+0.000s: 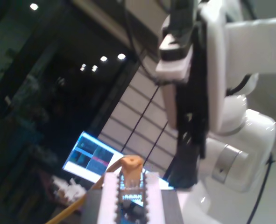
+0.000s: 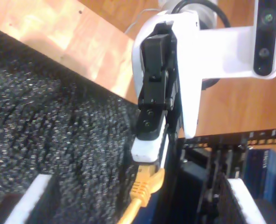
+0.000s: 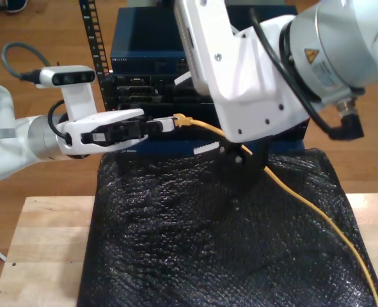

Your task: Grab the cable and plug it in

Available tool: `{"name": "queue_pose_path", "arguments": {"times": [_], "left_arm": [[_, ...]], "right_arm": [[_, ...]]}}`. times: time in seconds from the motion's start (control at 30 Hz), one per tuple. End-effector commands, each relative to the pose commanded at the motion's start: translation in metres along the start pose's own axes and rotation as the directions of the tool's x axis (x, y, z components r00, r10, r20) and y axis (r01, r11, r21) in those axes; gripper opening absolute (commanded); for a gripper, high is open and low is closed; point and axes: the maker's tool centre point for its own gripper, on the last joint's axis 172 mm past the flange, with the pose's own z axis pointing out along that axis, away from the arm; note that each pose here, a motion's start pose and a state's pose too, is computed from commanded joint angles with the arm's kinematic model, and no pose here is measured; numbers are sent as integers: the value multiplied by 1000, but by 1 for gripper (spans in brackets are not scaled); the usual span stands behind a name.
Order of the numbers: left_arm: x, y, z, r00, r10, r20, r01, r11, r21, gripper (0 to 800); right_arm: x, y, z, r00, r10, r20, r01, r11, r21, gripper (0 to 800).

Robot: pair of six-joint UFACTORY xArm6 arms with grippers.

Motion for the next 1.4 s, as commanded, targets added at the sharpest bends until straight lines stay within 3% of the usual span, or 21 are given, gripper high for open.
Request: {"name": "queue_pose_path", "arguments": {"times": [0.27, 0.6, 0.9, 1.03, 1.3, 1.4], "left_arm": [[3, 11, 2, 1000, 2, -7, -3, 999, -47, 7], [3, 14, 3, 1000, -1, -5, 1, 998, -58, 7], [2, 17, 3, 999, -50, -8, 49, 996, -69, 7], [7, 20, 3, 999, -42, -23, 39, 996, -85, 7], [10, 21, 3, 999, -35, -38, 31, 995, -91, 7], [10, 22, 3, 999, -35, -39, 31, 995, -93, 7]], "right_arm": [[8, 0, -2, 999, -31, -12, 31, 999, -18, 792], [15, 3, 0, 999, -51, -19, 49, 996, -80, 787], [14, 1, 2, 999, -49, -18, 48, 996, -77, 696], [13, -2, 5, 999, -48, -17, 47, 996, -70, 671], [8, 7, 4, 999, -39, -7, 38, 993, -112, 473], [8, 7, 4, 999, -38, -8, 37, 993, -113, 444]]}}
